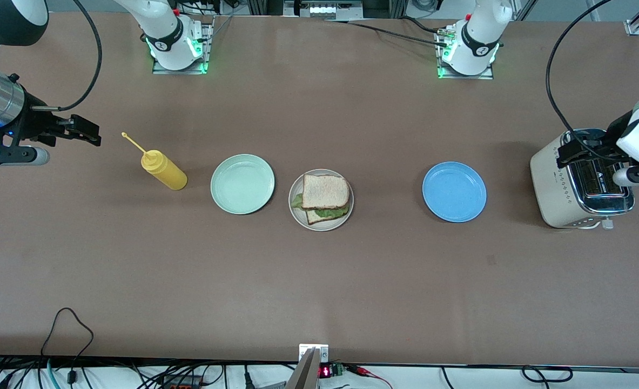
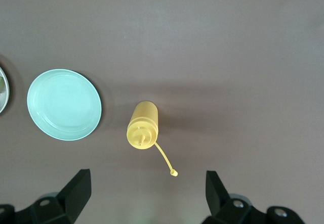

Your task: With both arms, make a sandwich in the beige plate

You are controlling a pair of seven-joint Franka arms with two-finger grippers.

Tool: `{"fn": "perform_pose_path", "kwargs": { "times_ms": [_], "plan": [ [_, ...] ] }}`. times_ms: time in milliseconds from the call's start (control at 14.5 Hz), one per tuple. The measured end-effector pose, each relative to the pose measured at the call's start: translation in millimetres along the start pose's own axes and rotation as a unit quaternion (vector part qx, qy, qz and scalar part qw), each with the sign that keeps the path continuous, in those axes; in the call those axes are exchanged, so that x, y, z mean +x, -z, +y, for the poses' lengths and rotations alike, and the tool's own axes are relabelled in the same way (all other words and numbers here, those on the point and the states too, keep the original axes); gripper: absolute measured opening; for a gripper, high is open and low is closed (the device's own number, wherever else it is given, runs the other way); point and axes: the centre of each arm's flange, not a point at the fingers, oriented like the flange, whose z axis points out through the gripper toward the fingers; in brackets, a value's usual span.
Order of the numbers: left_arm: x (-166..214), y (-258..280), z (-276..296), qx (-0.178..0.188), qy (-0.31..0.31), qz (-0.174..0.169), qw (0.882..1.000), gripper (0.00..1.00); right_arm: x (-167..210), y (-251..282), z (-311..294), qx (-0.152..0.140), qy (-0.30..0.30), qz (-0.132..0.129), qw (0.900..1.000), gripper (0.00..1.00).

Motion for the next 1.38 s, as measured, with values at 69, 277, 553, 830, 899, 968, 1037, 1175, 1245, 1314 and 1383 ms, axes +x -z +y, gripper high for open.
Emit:
{"fn": "perform_pose_path", "kwargs": {
  "times_ms": [69,277,553,830,899,968,1037,1175,1245,1314,1383],
  "plan": [
    [-0.5,-0.2,4.3,0.000,-0.004,0.000,1.000,1.00,0.0,0.0,0.0,0.000,0.000,0.000,1.000,1.00],
    [-1.7,1.1,19.8,-0.001,-0.014,0.001,1.000,1.00,0.0,0.0,0.0,0.000,0.000,0.000,1.000,1.00],
    [-2.4,1.0,16.2,-0.001,-0.011,-0.002,1.000,1.00,0.7,-0.8,-0.4,0.000,0.000,0.000,1.000,1.00],
    [-2.0,0.2,1.3,-0.003,0.001,-0.002,1.000,1.00,2.2,-2.9,-0.6,0.000,0.001,-0.001,1.000,1.00],
    [-2.3,0.0,5.4,-0.003,-0.002,-0.003,1.000,1.00,2.2,-2.8,-0.7,0.000,0.001,-0.001,1.000,1.00],
    [-2.7,-0.4,9.8,-0.004,-0.006,-0.004,1.000,1.00,2.3,-2.8,-0.7,0.000,0.001,-0.001,1.000,1.00],
    [-3.2,-1.0,12.7,-0.004,-0.009,-0.005,1.000,1.00,2.3,-2.8,-0.7,0.000,0.001,0.000,1.000,1.00],
    [-4.5,-1.0,13.9,-0.004,-0.010,-0.006,1.000,1.00,2.6,-3.5,-0.8,0.000,0.001,-0.001,1.000,1.00],
    [-5.4,-0.6,12.9,-0.003,-0.009,-0.006,1.000,1.00,3.1,-4.3,-1.1,0.000,0.001,-0.002,1.000,1.00],
    [-6.0,-0.1,11.2,-0.003,-0.008,-0.006,1.000,1.00,3.2,-4.7,-1.4,-0.001,0.001,-0.002,1.000,1.00],
    [-6.2,0.0,8.8,-0.004,-0.005,-0.006,1.000,1.00,3.2,-4.7,-1.6,-0.001,0.001,-0.002,1.000,1.00]
  ]
}}
